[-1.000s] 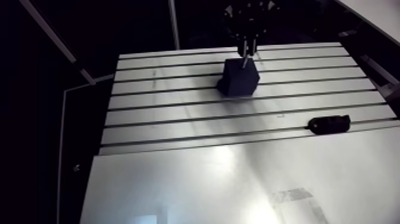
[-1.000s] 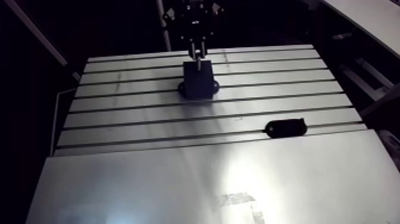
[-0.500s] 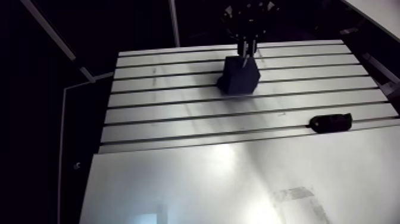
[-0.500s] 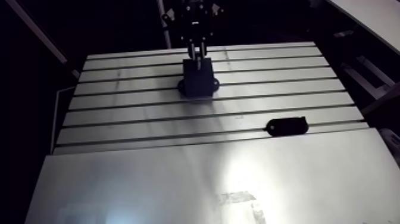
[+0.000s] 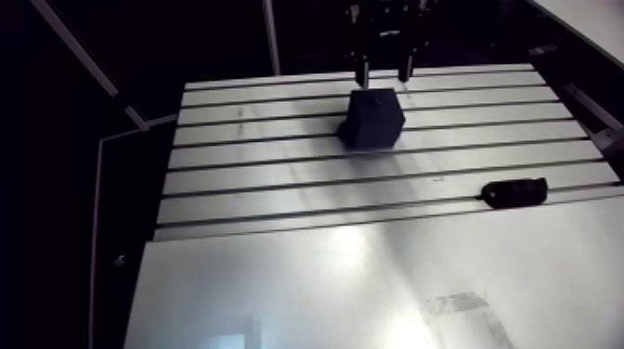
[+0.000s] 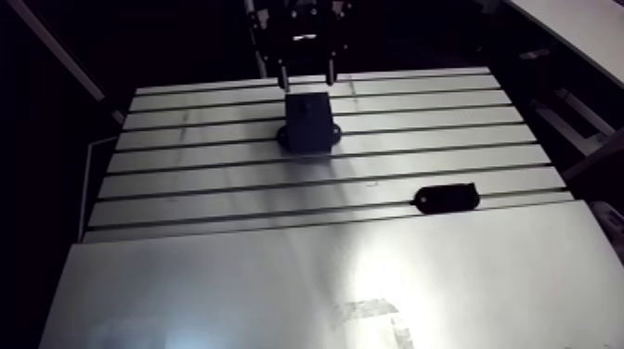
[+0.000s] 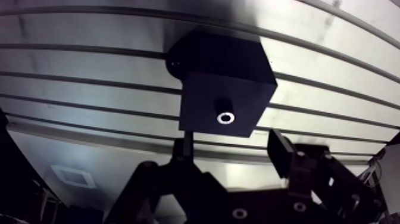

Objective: Pick up the M10 bolt and insert it into the hole until fully seated.

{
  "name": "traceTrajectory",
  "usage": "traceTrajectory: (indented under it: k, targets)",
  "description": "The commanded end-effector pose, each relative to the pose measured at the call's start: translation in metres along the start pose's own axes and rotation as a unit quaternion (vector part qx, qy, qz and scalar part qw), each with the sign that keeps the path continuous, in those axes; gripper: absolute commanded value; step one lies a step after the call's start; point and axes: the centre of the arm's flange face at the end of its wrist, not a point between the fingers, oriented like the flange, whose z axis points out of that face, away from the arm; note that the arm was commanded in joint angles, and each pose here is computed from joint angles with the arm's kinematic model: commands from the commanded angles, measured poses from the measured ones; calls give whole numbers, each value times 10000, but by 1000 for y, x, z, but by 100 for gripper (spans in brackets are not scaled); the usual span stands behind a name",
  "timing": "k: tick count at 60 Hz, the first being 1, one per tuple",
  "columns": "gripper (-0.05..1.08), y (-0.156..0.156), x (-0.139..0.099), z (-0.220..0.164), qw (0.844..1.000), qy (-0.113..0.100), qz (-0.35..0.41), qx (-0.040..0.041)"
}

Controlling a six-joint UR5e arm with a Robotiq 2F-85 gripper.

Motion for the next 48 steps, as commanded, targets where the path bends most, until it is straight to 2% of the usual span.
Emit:
traceTrajectory:
  k: [1, 5, 10, 13, 15, 16, 19, 22, 24, 29, 35, 48]
  targets:
    - [0, 3, -6, -8, 9999, 87, 50, 15]
    - [0, 2, -13, -18, 9998, 187, 85, -3]
    - [0, -1, -37, -44, 9983, 495, 295, -62]
    - [0, -4, -45, -50, 9976, 587, 358, -91]
    - [0, -8, -67, -67, 9958, 801, 418, -137]
    - [0, -8, -67, -67, 9958, 801, 418, -137]
    - [0, -15, -105, -92, 9929, 1078, 460, -218]
    - [0, -17, -115, -99, 9920, 1145, 472, -228]
    - [0, -20, -134, -111, 9902, 1276, 493, -265]
    - [0, -26, -164, -129, 9876, 1452, 530, -269]
    - [0, -32, -185, -141, 9850, 1620, 540, -234]
    - [1, -41, -215, -146, 9838, 1695, 533, -216]
